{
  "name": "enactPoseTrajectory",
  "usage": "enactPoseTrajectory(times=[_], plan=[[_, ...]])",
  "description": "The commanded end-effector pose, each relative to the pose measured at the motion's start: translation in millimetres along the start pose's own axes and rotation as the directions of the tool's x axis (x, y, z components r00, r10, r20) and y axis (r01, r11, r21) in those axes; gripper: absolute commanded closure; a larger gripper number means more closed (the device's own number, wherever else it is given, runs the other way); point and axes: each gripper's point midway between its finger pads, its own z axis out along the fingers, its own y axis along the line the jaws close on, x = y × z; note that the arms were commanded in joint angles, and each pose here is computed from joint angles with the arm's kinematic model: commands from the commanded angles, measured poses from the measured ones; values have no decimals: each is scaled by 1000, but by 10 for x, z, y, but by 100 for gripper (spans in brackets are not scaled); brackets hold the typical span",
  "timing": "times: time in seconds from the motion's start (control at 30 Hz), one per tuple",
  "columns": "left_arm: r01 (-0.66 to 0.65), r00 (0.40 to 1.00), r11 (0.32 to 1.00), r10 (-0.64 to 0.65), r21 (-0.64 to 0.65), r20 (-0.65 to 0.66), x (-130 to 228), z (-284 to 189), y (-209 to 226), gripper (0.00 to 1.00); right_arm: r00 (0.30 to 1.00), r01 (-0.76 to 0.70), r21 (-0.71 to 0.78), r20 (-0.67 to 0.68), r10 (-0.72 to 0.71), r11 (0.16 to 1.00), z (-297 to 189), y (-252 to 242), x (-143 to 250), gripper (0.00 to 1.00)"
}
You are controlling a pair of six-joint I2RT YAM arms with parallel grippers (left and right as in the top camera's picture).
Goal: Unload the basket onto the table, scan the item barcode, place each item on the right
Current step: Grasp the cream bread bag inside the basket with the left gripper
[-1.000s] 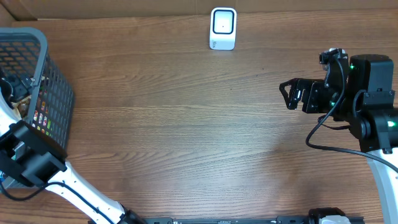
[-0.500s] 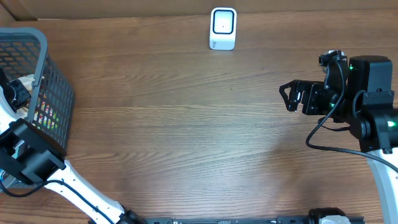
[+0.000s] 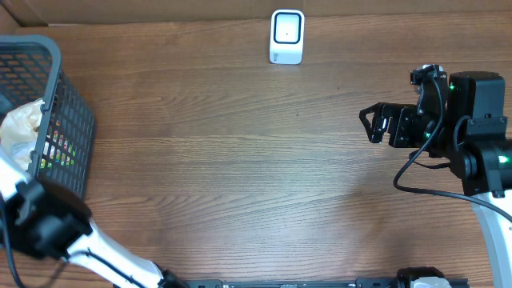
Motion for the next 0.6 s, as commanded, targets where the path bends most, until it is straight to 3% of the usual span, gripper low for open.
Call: enactPoseTrajectory(times=[0.0,0.23,0.27,0.47,0.5,0.57], plan=[[51,973,998,-59,43,224,-282,-1099,-14,96,999,15,0,30,-15,1000,-53,40,-93,0],[40,934,997,-61,67,353,-232,-1904,11,96,999,15,-1,30,-15,1000,-53,42,-93,0],[43,933,997,-61,58,354,-231,-1907,28,91,999,15,-2,30,-15,1000,-53,44,-92,0],[49,968,998,-60,50,246,-155,-1488,30,9,1000,14,-2,25,-14,1000,-52,43,-82,0],[49,974,998,-59,49,217,-144,-1355,21,0,1000,14,-3,25,-14,1000,-52,43,-81,0],[50,985,997,-58,50,163,-117,-1101,-2,0,1000,13,-3,22,-13,1000,-52,44,-74,0]])
